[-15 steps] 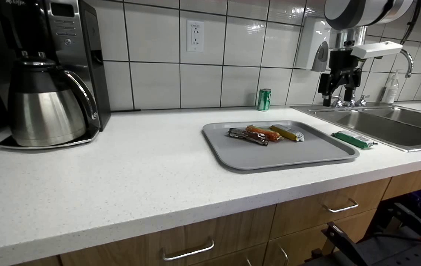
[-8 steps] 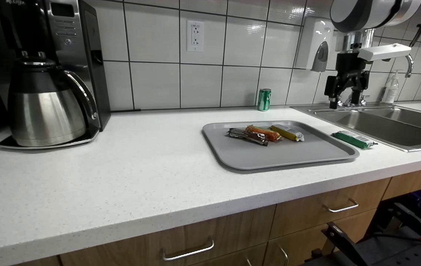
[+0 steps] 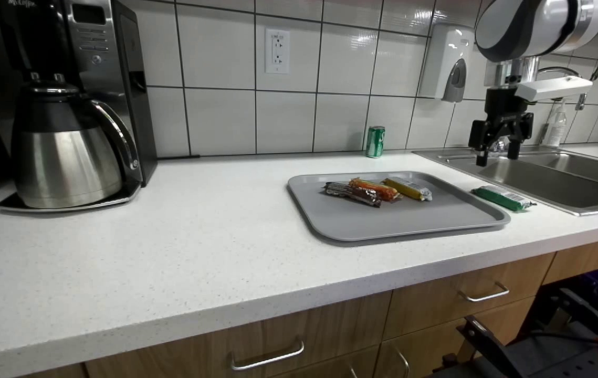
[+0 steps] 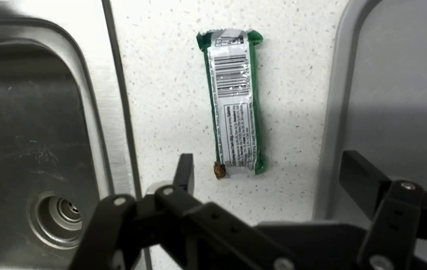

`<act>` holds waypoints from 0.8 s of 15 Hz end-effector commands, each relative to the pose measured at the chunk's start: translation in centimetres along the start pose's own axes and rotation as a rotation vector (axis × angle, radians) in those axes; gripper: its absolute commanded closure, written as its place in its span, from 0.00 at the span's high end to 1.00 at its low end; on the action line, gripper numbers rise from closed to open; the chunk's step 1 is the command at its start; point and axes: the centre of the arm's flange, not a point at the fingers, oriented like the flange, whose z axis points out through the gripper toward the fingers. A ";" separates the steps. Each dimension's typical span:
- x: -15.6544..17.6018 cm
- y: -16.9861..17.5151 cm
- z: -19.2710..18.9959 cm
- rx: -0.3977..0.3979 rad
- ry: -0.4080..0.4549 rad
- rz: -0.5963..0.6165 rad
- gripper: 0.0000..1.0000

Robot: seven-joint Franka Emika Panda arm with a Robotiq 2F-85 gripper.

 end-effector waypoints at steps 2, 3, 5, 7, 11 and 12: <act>-0.3 1.0 2.1 -0.014 -0.004 0.021 1.00; -0.3 1.2 2.7 -0.013 -0.009 0.024 1.00; -0.3 1.3 3.5 -0.011 -0.016 0.026 1.00; -0.2 1.3 4.3 -0.011 -0.019 0.029 1.00; -0.1 1.8 5.4 -0.007 -0.029 0.040 1.00; -0.1 1.9 5.7 -0.006 -0.031 0.043 1.00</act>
